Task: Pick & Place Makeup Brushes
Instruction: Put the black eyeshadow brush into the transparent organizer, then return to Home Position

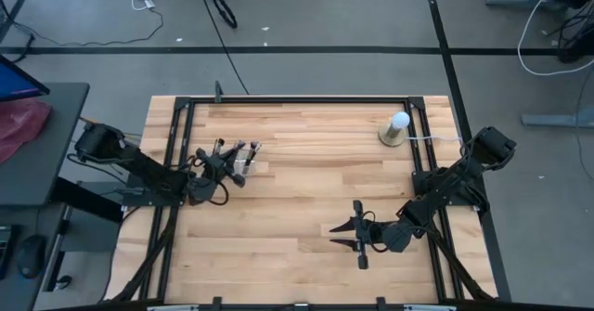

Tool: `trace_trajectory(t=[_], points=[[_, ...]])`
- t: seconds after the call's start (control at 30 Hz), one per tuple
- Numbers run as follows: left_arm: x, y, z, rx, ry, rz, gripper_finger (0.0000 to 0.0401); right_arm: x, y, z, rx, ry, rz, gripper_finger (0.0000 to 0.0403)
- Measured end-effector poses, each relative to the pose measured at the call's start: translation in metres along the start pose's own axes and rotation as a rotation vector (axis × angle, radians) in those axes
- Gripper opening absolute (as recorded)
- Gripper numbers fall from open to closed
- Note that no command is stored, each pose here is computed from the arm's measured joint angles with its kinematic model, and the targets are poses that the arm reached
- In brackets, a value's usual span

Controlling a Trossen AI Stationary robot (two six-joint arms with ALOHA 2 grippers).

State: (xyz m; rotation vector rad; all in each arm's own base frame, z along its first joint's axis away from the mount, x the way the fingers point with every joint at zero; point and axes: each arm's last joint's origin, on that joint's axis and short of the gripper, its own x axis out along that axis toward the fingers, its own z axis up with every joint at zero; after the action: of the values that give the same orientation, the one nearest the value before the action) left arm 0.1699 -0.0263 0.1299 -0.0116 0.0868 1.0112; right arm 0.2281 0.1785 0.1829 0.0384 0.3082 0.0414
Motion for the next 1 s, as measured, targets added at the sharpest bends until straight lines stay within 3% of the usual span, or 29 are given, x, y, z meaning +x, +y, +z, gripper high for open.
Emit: trace_trajectory(t=[0.17, 0.53, 0.73, 0.9, 1.0], points=[[0.000, 0.001, -0.002, 0.025, 0.010, -0.010, 0.0039, 0.000, 0.000, 0.000, -0.001, 0.000, 0.000, 0.0117], [0.000, -0.002, 0.002, 0.027, 0.005, -0.014, 0.0130, 0.000, 0.000, 0.000, -0.001, 0.001, 0.001, 0.0117], [0.002, -0.028, 0.049, 0.050, -0.048, -0.057, 0.0130, -0.001, -0.001, 0.000, -0.009, 0.008, 0.001, 0.0117], [-0.007, -0.058, 0.096, 0.099, -0.101, -0.158, 0.0102, -0.020, -0.008, 0.016, -0.004, 0.042, 0.067, 0.0106], [-0.017, -0.069, 0.111, 0.144, -0.108, -0.201, 0.0078, -0.039, -0.020, 0.027, -0.039, 0.088, 0.098, 0.0081]])
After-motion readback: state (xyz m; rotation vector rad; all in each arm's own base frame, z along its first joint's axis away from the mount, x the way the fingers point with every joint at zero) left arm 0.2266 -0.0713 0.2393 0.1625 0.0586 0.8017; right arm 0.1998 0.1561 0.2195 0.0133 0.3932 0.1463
